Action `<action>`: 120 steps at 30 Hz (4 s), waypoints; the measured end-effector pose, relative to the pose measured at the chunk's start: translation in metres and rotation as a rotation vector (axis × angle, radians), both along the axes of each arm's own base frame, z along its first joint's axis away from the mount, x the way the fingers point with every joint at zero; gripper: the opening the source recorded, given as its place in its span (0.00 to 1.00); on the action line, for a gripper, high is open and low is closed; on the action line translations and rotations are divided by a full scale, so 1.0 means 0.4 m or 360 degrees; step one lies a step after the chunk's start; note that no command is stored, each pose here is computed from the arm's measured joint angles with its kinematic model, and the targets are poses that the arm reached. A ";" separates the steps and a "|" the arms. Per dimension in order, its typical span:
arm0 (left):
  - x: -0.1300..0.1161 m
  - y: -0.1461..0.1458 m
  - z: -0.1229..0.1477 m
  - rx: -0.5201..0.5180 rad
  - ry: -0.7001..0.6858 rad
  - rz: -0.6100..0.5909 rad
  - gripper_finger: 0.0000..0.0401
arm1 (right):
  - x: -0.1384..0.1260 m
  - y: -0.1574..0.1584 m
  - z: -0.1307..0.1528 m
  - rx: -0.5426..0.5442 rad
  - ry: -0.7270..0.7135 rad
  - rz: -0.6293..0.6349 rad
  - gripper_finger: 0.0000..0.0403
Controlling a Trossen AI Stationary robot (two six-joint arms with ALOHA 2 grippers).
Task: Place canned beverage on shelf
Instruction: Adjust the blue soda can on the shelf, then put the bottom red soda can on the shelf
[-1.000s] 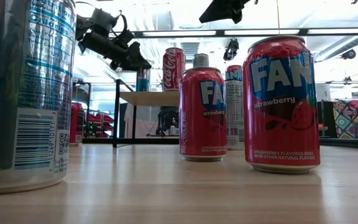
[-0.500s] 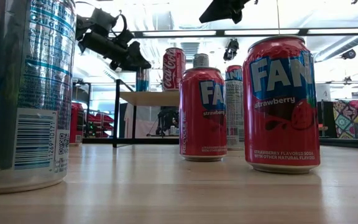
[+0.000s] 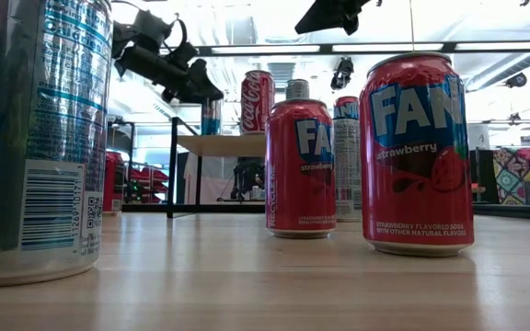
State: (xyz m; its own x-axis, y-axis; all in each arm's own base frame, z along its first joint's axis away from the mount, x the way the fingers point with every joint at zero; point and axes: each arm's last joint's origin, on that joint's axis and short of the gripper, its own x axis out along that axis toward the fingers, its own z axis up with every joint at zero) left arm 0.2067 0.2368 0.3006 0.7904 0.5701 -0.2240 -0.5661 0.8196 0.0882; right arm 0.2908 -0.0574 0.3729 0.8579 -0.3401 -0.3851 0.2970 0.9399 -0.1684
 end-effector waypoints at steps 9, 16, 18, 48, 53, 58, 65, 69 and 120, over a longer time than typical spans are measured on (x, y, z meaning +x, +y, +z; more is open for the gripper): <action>-0.009 -0.011 0.018 0.0022 -0.0018 0.0000 0.68 | 0.000 0.000 0.000 0.0000 0.0000 0.0000 0.02; -0.019 -0.023 0.039 0.0056 -0.0047 0.0001 0.68 | 0.000 0.000 0.000 0.0000 0.0000 0.0000 0.02; -0.024 -0.029 0.049 0.0075 -0.0061 0.0000 0.68 | 0.000 0.000 0.000 -0.0001 0.0000 0.0000 0.02; -0.063 -0.307 0.182 0.0062 -0.0308 -0.0621 0.68 | 0.001 0.035 -0.010 0.0269 -0.0023 -0.0029 0.02; -0.067 -0.356 0.146 0.0023 -0.0476 -0.0731 0.68 | -0.003 0.065 -0.025 0.0377 0.0062 -0.0023 0.02; -0.074 -0.396 0.103 -0.0060 -0.0650 -0.0832 0.68 | -0.009 0.095 -0.039 0.0498 0.0143 -0.0035 0.02; -0.074 -0.447 0.060 -0.0178 -0.0843 -0.0994 0.68 | -0.027 0.135 -0.065 0.0725 0.0315 -0.0062 0.02; -0.069 -0.475 0.047 -0.0206 -0.0900 -0.1052 0.68 | -0.036 0.151 -0.075 0.0915 0.0383 -0.0084 0.02; -0.004 -0.718 -0.017 -0.0302 -0.0757 -0.1315 0.68 | 0.010 0.438 -0.139 0.1584 0.1286 -0.0616 0.02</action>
